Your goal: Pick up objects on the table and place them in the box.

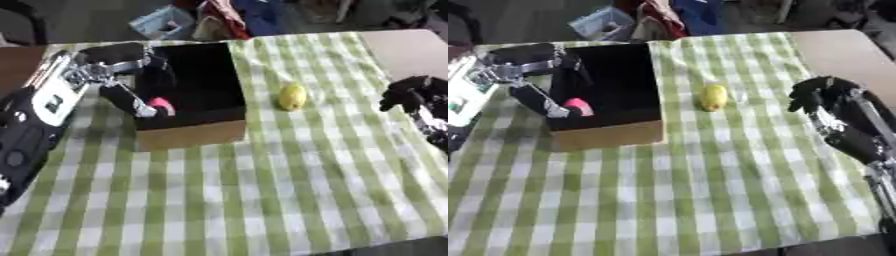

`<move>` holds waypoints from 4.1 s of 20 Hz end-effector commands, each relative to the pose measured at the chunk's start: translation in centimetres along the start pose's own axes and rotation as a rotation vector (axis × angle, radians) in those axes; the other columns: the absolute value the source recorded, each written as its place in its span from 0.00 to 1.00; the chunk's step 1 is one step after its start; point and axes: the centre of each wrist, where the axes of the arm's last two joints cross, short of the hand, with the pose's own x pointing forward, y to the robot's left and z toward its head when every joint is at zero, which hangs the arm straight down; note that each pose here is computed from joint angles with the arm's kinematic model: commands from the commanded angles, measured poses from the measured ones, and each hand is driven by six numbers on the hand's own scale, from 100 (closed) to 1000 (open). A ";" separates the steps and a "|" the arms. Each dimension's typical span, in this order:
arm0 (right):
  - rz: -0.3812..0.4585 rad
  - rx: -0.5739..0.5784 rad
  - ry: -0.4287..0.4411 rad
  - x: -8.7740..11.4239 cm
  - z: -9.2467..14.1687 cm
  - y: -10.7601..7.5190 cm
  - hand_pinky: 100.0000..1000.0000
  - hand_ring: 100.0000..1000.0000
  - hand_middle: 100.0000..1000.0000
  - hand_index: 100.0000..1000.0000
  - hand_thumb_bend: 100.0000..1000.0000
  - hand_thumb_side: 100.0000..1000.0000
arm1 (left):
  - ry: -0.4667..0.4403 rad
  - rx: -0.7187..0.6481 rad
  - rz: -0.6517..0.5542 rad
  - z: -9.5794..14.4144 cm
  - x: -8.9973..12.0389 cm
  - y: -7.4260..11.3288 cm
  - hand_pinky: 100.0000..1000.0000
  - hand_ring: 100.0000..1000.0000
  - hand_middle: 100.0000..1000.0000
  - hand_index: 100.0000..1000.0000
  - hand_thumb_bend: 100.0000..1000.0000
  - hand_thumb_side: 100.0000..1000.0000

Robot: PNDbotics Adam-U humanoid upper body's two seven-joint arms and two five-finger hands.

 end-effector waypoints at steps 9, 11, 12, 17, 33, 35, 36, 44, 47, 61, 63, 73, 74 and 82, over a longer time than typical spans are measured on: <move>0.131 0.058 -0.046 1.7 -1.6 -2.9 0.68 0.53 0.56 0.70 0.00 0.34 | -0.060 0.318 0.047 3.0 1.9 5.4 0.58 0.51 0.53 0.71 0.34 0.17; 0.180 0.086 -0.060 2.3 -2.2 -3.9 0.68 0.53 0.56 0.70 0.00 0.33 | -0.083 0.380 0.081 4.0 2.8 6.3 0.58 0.50 0.52 0.71 0.33 0.16; 0.206 0.102 -0.065 2.6 -2.5 -4.4 0.68 0.53 0.56 0.71 0.00 0.30 | -0.093 0.411 0.104 4.5 3.2 6.7 0.57 0.49 0.51 0.70 0.30 0.13; 0.328 0.175 -0.071 3.5 -3.9 -7.0 0.68 0.54 0.57 0.71 0.00 0.25 | -0.134 0.537 0.250 7.4 5.4 7.3 0.56 0.48 0.50 0.69 0.23 0.12; 0.551 0.367 0.031 1.0 -6.9 -10.9 0.70 0.59 0.62 0.80 0.00 0.25 | 0.014 0.686 0.519 14.2 8.2 1.2 0.54 0.46 0.48 0.68 0.12 0.22; 0.574 0.382 0.044 0.3 -7.1 -10.8 0.71 0.60 0.64 0.80 0.00 0.31 | 0.019 0.682 0.523 14.4 8.4 0.7 0.54 0.46 0.48 0.68 0.12 0.24; 0.584 0.388 0.049 0.0 -7.1 -10.8 0.71 0.62 0.65 0.81 0.00 0.33 | 0.022 0.680 0.525 14.5 8.5 0.5 0.54 0.46 0.48 0.68 0.12 0.24; 0.667 0.399 0.101 -2.9 -8.0 -9.5 0.76 0.72 0.74 0.84 0.17 0.39 | 0.052 0.658 0.547 14.7 8.8 -1.2 0.54 0.46 0.48 0.68 0.12 0.27; 0.692 0.404 0.120 -3.9 -8.2 -9.0 0.80 0.77 0.78 0.85 0.20 0.41 | 0.056 0.649 0.550 14.7 8.9 -1.6 0.55 0.46 0.48 0.68 0.11 0.28; 0.770 0.385 0.231 -7.2 -8.3 -7.2 0.81 0.80 0.78 0.84 0.21 0.42 | 0.059 0.626 0.567 14.3 9.0 -2.5 0.55 0.46 0.48 0.69 0.11 0.30; 0.773 0.381 0.251 -7.6 -8.0 -7.1 0.81 0.80 0.78 0.84 0.21 0.44 | 0.060 0.626 0.568 14.4 9.0 -2.5 0.55 0.46 0.48 0.69 0.10 0.30; 0.797 0.381 0.320 -8.8 -6.4 -7.6 0.81 0.79 0.77 0.81 0.20 0.44 | 0.073 0.613 0.568 14.4 8.8 -2.9 0.55 0.46 0.49 0.69 0.10 0.31; 0.800 0.383 0.323 -8.8 -6.3 -7.7 0.81 0.79 0.77 0.81 0.20 0.44 | 0.075 0.612 0.568 14.4 8.8 -2.9 0.55 0.46 0.49 0.69 0.11 0.31; 0.809 0.403 0.350 -9.3 -5.6 -7.8 0.80 0.77 0.75 0.75 0.20 0.44 | 0.079 0.605 0.571 14.4 8.8 -3.1 0.55 0.46 0.49 0.69 0.10 0.32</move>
